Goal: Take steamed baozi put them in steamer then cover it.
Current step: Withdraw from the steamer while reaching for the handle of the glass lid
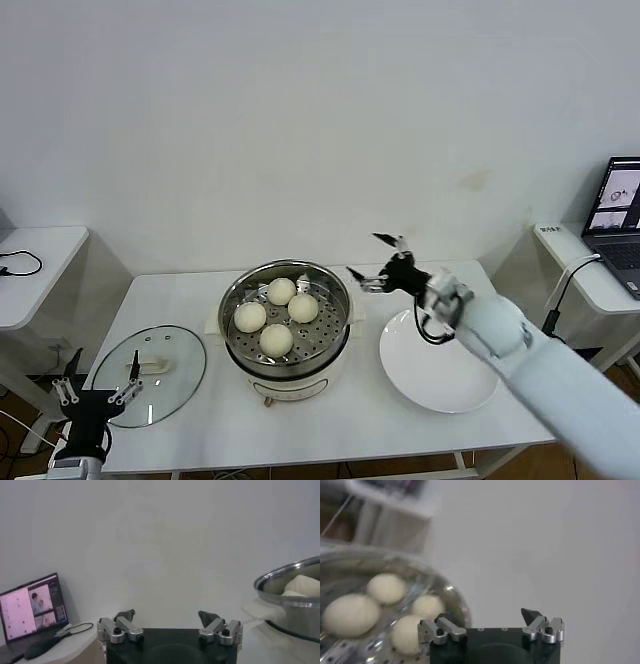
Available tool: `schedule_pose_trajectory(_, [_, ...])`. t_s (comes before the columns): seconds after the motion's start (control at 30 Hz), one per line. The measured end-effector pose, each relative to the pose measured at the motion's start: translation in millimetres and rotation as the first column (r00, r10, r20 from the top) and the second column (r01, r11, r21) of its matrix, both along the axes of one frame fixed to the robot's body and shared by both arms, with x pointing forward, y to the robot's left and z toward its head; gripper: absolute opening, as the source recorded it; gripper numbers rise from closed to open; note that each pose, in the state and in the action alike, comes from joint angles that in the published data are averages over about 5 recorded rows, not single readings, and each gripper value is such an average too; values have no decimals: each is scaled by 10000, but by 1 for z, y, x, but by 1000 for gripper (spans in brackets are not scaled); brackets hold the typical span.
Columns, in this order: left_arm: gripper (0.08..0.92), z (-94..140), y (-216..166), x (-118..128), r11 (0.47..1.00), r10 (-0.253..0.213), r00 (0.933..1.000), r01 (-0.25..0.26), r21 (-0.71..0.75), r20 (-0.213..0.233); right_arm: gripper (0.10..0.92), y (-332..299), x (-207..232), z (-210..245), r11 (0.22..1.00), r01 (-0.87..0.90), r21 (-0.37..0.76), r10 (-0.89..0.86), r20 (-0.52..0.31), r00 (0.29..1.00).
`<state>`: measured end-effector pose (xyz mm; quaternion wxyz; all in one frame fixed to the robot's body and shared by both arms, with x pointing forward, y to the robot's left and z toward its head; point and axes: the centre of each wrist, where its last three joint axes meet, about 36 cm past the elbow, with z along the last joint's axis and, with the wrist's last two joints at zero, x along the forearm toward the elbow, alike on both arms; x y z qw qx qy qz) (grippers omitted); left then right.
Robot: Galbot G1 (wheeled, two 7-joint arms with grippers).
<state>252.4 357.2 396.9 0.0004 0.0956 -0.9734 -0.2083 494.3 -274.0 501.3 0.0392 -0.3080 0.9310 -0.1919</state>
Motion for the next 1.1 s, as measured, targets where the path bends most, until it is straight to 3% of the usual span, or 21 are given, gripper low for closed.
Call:
schedule_pose_trajectory(0.27, [823,-12,29,11,9587,8,9999,27,2844,-122,823,-65,-58,-46,9544,2170,2051,-2247,145,9743])
schedule_pose_trajectory(0.37, [823,-19,46,16,9022,-24,9993,180,4309,-367,823,-86,-88,-63,9168,3127,2482,-3209,-79,9471])
schedule_pose_trajectory(0.5, [823,-33,69,22,7879,-127,9953,690,6119,-958,823,-104,-127,-83,8641,4185,2795,-4242,-428,9045])
schedule_pose_trajectory(0.63, [823,-49,90,26,6504,-141,9851,1393,7467,-1715,823,-109,-160,-100,8216,4910,2898,-4913,-768,8676])
schedule_pose_trajectory(0.83, [823,-71,113,31,4719,-36,9616,2436,8473,-2744,823,-111,-198,-115,7652,5775,2845,-5723,-1103,8126])
schedule_pose_trajectory(1.1, [823,-84,122,41,3551,-99,9418,3176,8792,-3361,823,-110,-227,-126,7108,6458,2787,-6342,-1433,7598])
